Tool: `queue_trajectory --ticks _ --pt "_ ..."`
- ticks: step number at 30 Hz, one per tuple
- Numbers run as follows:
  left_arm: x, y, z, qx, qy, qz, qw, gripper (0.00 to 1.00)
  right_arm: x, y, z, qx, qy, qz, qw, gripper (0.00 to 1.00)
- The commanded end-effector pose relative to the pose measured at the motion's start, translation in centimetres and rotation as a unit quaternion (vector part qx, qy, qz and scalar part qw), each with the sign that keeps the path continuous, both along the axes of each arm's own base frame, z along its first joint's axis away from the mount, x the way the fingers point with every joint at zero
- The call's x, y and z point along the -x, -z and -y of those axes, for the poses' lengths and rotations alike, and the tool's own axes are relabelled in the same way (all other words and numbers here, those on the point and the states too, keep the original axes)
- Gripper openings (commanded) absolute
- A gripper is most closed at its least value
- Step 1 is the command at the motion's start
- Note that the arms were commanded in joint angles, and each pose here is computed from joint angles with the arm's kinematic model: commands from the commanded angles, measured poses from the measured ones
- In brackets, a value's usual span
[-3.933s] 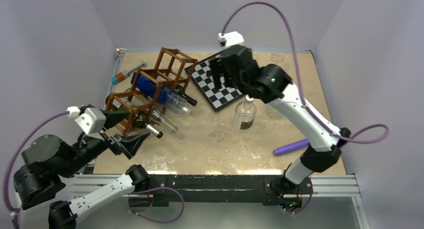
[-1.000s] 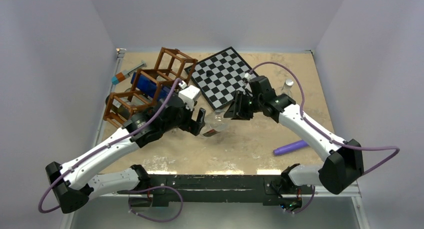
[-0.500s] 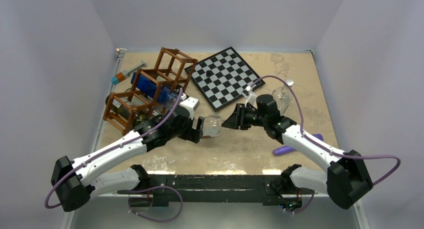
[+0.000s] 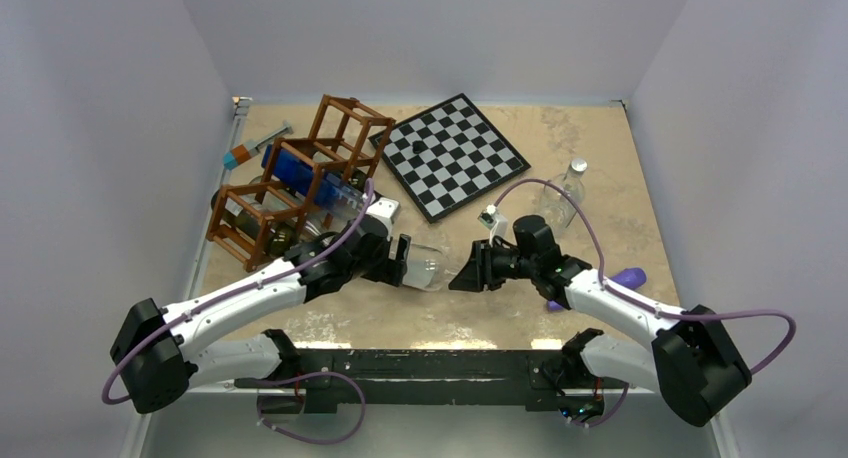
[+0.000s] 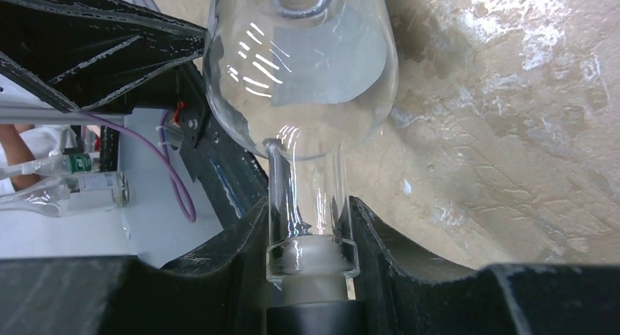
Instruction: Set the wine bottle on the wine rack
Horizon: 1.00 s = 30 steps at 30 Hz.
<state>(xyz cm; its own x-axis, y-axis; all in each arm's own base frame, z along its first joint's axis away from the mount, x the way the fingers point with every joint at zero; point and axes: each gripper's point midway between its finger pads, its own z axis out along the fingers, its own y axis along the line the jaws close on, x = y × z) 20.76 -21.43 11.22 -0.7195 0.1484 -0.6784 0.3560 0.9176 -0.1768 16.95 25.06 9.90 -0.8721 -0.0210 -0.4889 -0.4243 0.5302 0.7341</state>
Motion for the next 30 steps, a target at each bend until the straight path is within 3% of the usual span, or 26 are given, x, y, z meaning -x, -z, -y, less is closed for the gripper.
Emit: queue_trajectory --ticks 1,7,10,16,26,30 --pt "-1.0 -0.6 0.9 0.023 -0.015 0.014 1.000 0.87 -0.9 1.3 1.1 0.044 0.028 0.012 0.999 0.00" --pt "-0.9 -0.5 1.0 0.020 -0.014 0.010 1.000 0.86 -0.1 2.9 1.0 0.130 0.011 0.022 0.991 0.00" --pt "-1.1 -0.6 0.8 0.010 -0.023 0.005 1.000 0.87 0.1 4.3 0.8 0.209 0.005 0.028 0.978 0.00" --pt "-1.2 -0.8 0.1 -0.012 -0.040 -0.003 0.999 0.87 0.0 5.3 0.0 0.291 0.005 0.062 0.955 0.00" --pt "-1.2 -3.1 -0.9 0.010 -0.045 0.035 0.998 0.88 0.0 6.5 -1.5 0.357 0.001 0.099 0.929 0.00" --pt "-1.4 -3.9 -1.5 0.019 -0.052 0.062 0.997 0.88 -0.8 7.0 -1.6 0.378 0.005 0.104 0.920 0.10"
